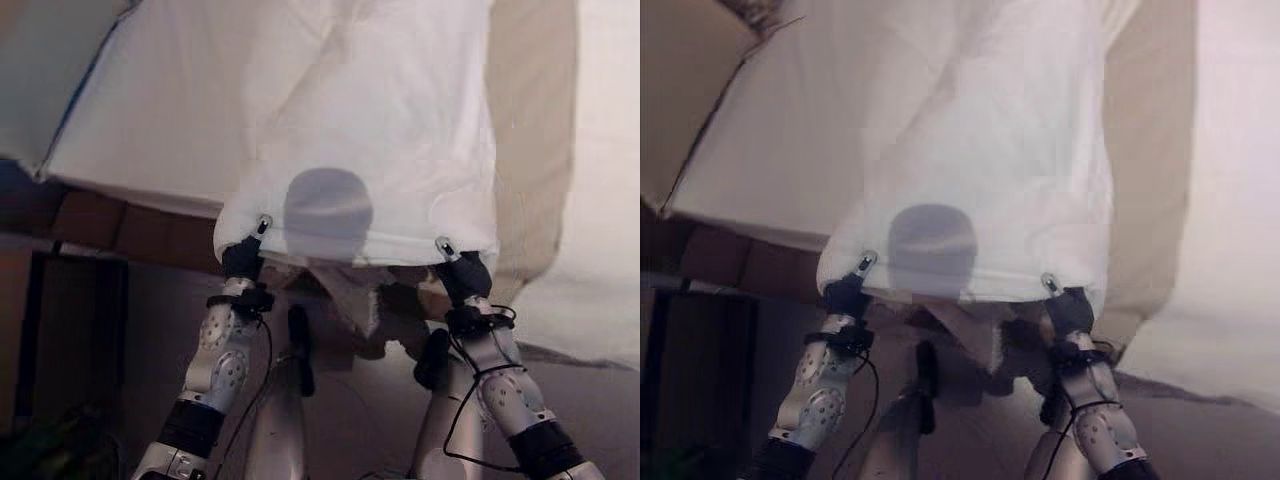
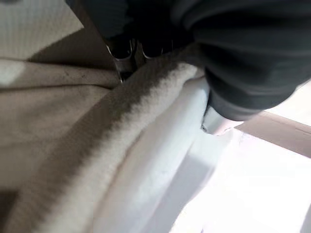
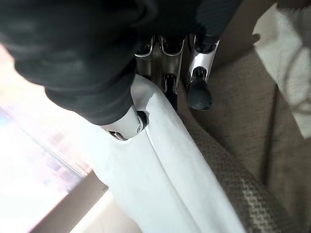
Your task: Make the bed
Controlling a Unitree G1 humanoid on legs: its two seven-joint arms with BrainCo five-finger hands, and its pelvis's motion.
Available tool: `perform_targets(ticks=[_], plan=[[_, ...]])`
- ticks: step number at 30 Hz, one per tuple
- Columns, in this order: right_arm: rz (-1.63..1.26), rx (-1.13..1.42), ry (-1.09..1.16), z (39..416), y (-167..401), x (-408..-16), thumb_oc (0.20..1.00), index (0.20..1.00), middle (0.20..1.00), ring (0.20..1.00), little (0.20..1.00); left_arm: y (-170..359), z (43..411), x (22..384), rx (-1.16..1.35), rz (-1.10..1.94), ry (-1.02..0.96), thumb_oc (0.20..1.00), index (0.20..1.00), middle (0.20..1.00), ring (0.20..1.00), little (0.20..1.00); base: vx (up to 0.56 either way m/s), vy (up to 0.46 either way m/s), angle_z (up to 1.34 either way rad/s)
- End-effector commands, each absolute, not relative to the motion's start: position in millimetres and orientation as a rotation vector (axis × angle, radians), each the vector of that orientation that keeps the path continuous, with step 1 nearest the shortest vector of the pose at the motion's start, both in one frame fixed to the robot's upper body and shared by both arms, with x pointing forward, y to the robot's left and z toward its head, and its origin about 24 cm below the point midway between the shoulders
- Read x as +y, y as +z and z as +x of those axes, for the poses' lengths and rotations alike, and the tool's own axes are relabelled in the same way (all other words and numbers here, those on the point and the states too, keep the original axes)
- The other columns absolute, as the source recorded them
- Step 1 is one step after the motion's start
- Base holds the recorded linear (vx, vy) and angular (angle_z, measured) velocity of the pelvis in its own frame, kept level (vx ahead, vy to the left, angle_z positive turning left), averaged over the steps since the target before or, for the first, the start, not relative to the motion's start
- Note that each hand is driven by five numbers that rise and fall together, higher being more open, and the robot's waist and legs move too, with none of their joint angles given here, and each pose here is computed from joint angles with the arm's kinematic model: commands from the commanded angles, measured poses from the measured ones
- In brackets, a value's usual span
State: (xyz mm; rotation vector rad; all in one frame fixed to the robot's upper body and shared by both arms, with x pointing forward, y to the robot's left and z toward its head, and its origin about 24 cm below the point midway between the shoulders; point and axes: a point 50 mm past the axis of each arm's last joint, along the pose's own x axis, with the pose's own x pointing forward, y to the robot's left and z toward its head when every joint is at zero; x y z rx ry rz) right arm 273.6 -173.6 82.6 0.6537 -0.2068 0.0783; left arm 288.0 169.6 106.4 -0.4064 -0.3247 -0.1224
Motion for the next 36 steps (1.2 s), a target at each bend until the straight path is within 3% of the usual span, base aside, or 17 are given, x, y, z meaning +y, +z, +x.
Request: perform_targets(ticks=[1, 8, 17, 26, 36], plan=[[0.643, -0.404, -0.114, 268, 106, -223, 0.200, 0.200, 0.200, 0.200, 0.200, 137, 262, 244, -0.530, -0.280, 0.108, 0.200, 0.200, 0.200, 0.200, 0.200, 0.09, 0.305, 0.23], [0.693, -0.346, -0.031, 272, 94, -202, 0.200, 0.200, 0.200, 0.200, 0.200, 140, 256, 261, -0.538, -0.233, 0.176, 0.200, 0.200, 0.200, 0.200, 0.200, -0.01, 0.273, -0.20], [0.649, -0.302, 0.040, 279, 91, -196, 0.200, 0.200, 0.200, 0.200, 0.200, 124, 247, 258, -0.505, -0.264, 0.194, 0.200, 0.200, 0.200, 0.200, 0.200, -0.07, -0.041, -0.41], [0.619, -0.226, -0.097, 271, 68, -213, 0.200, 0.200, 0.200, 0.200, 0.200, 96, 256, 248, -0.379, -0.293, 0.202, 0.200, 0.200, 0.200, 0.200, 0.200, -0.03, 0.087, 0.04], [0.500, 0.042, -0.242, 261, 1, -230, 0.200, 0.200, 0.200, 0.200, 0.200, 30, 257, 258, -0.041, -0.001, 0.212, 0.200, 0.200, 0.200, 0.200, 0.200, -0.02, 0.026, -0.04]])
